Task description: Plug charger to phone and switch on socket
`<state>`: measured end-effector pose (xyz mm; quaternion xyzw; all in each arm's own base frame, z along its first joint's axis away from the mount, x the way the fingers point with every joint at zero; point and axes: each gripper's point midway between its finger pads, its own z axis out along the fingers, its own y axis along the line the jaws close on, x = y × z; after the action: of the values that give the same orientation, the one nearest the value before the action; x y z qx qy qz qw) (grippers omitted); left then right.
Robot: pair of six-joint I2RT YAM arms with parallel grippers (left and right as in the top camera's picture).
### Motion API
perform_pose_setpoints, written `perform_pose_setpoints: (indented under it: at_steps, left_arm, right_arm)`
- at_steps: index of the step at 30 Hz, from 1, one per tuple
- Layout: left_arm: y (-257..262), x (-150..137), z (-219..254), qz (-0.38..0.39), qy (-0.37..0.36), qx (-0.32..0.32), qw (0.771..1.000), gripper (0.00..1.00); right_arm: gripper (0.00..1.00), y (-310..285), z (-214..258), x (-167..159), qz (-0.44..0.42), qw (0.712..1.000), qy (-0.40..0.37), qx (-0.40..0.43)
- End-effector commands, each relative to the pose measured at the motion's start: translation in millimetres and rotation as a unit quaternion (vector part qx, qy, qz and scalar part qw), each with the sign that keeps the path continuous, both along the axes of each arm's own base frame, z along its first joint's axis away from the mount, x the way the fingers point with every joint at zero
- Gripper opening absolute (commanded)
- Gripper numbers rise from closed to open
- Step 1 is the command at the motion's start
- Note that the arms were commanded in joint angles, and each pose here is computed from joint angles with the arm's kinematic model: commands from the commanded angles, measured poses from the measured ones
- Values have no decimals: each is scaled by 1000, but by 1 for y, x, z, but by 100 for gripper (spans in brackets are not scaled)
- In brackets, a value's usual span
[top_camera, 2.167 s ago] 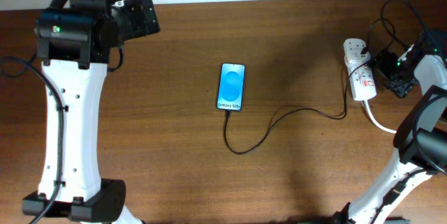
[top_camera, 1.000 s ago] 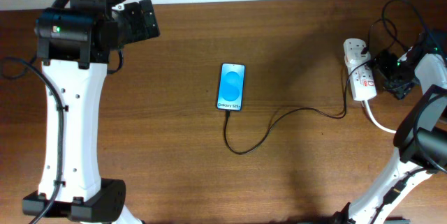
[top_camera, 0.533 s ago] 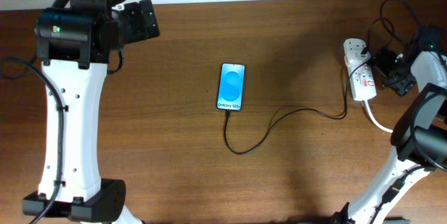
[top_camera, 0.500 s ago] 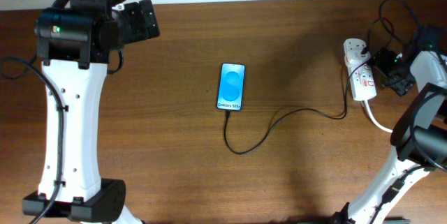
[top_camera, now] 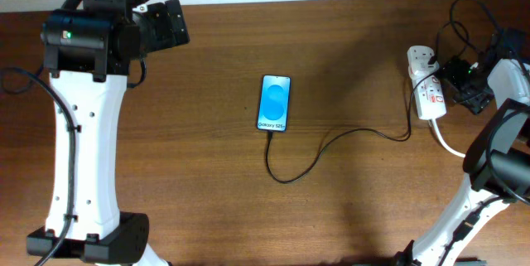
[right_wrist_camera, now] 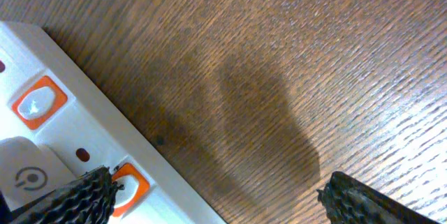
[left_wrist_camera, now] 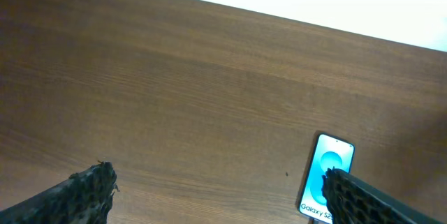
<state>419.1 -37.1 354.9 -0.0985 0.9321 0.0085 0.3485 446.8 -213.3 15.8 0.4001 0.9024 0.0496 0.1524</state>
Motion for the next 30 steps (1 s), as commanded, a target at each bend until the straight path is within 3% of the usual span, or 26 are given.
perform_pose_setpoints:
  at_steps: [1, 15, 23, 27, 30]
  left_arm:
    - [1, 0, 1, 1, -2, 5, 1000, 99]
    - [1, 0, 0, 1, -1, 5, 1000, 99]
    - [1, 0, 0, 1, -1, 5, 1000, 99]
    - [1, 0, 0, 1, -1, 5, 1000, 99]
    - [1, 0, 0, 1, -1, 5, 1000, 99]
  right_arm:
    - [98, 52, -37, -11, 61, 996, 51, 49]
    - [99, 73, -29, -17, 79, 993, 65, 64]
    - [99, 38, 149, -85, 1, 999, 7, -35]
    - [98, 86, 229, -152, 24, 997, -37, -64]
    - [98, 132, 247, -197, 65, 990, -91, -83]
